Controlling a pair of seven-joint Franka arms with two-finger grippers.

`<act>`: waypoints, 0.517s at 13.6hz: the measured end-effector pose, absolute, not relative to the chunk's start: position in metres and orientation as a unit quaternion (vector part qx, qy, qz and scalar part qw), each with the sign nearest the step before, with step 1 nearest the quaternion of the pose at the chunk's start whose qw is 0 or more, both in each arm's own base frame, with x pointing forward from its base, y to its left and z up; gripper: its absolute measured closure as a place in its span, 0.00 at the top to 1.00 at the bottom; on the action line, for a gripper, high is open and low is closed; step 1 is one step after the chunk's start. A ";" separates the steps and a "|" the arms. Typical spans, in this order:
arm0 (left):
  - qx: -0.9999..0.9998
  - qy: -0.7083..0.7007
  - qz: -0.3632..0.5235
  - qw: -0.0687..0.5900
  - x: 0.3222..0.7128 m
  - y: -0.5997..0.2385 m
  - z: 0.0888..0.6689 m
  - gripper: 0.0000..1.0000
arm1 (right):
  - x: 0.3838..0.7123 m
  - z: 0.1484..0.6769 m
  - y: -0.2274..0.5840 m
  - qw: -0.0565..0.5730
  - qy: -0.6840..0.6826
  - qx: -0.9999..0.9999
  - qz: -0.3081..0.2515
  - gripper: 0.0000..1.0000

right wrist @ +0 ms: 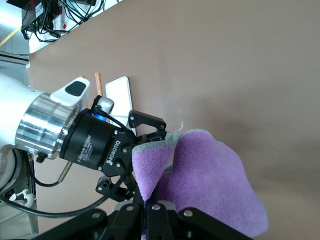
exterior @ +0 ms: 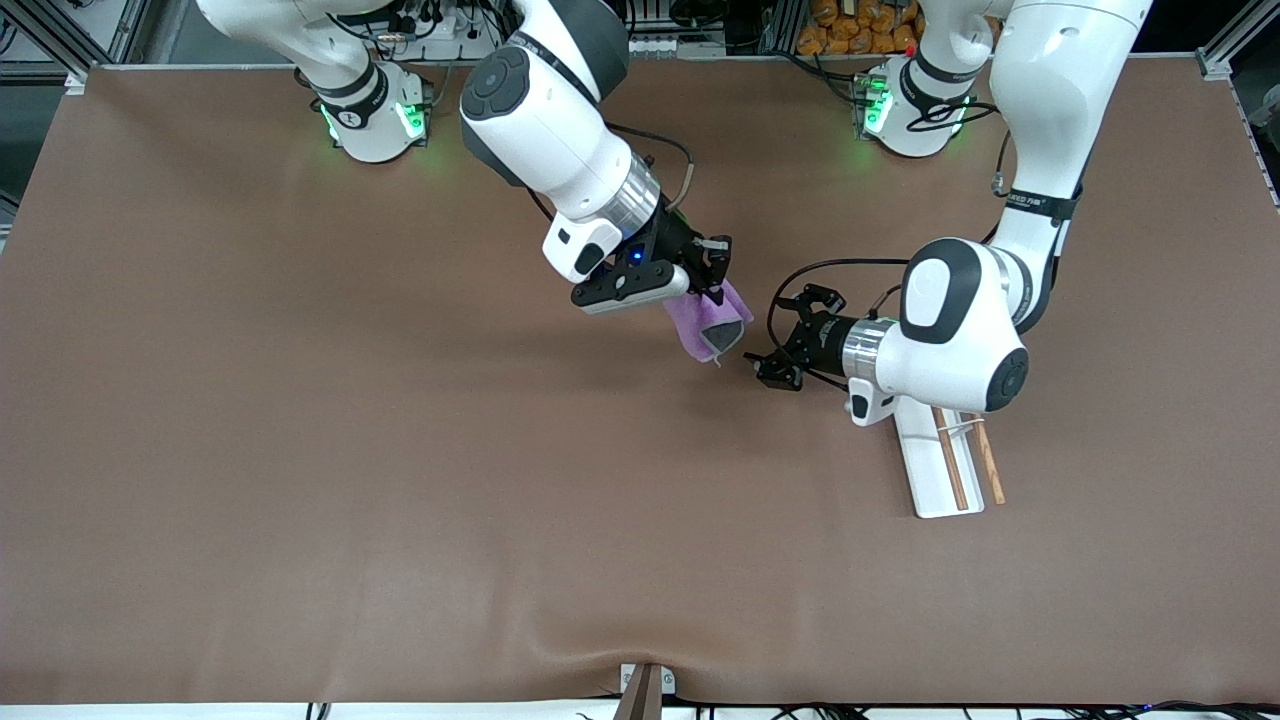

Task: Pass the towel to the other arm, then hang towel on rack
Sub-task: 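Grasp the towel with the left gripper beside the right gripper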

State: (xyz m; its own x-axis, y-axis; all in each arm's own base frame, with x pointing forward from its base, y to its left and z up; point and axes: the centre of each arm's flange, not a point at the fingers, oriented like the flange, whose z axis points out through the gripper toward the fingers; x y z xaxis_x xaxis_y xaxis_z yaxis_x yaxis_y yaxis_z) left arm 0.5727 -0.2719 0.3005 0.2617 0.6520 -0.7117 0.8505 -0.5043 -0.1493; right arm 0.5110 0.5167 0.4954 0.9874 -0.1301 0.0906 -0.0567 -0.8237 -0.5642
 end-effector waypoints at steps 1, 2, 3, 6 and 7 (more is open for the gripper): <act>0.784 0.478 -0.375 0.129 0.569 -0.276 0.297 1.00 | 0.511 0.495 0.517 0.293 0.049 -0.953 -0.063 0.02; 0.784 0.476 -0.378 0.126 0.566 -0.280 0.295 1.00 | 0.511 0.495 0.517 0.293 0.049 -0.953 -0.063 0.02; 0.785 0.475 -0.379 0.124 0.564 -0.282 0.293 1.00 | 0.511 0.495 0.517 0.293 0.049 -0.953 -0.063 0.02; 0.785 0.474 -0.380 0.123 0.563 -0.283 0.292 1.00 | 0.511 0.496 0.517 0.293 0.050 -0.953 -0.063 0.02; 0.785 0.472 -0.382 0.121 0.561 -0.285 0.291 1.00 | 0.512 0.496 0.517 0.295 0.051 -0.952 -0.065 0.02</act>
State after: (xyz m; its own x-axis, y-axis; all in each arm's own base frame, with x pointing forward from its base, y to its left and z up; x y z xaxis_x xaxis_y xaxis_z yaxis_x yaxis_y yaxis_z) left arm 0.5615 -0.2851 0.2913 0.2623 0.6493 -0.7139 0.8345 -0.5241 -0.1702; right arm 0.5117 0.5166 0.4964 0.9864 -0.1354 0.0932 -0.0589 -0.8206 -0.5685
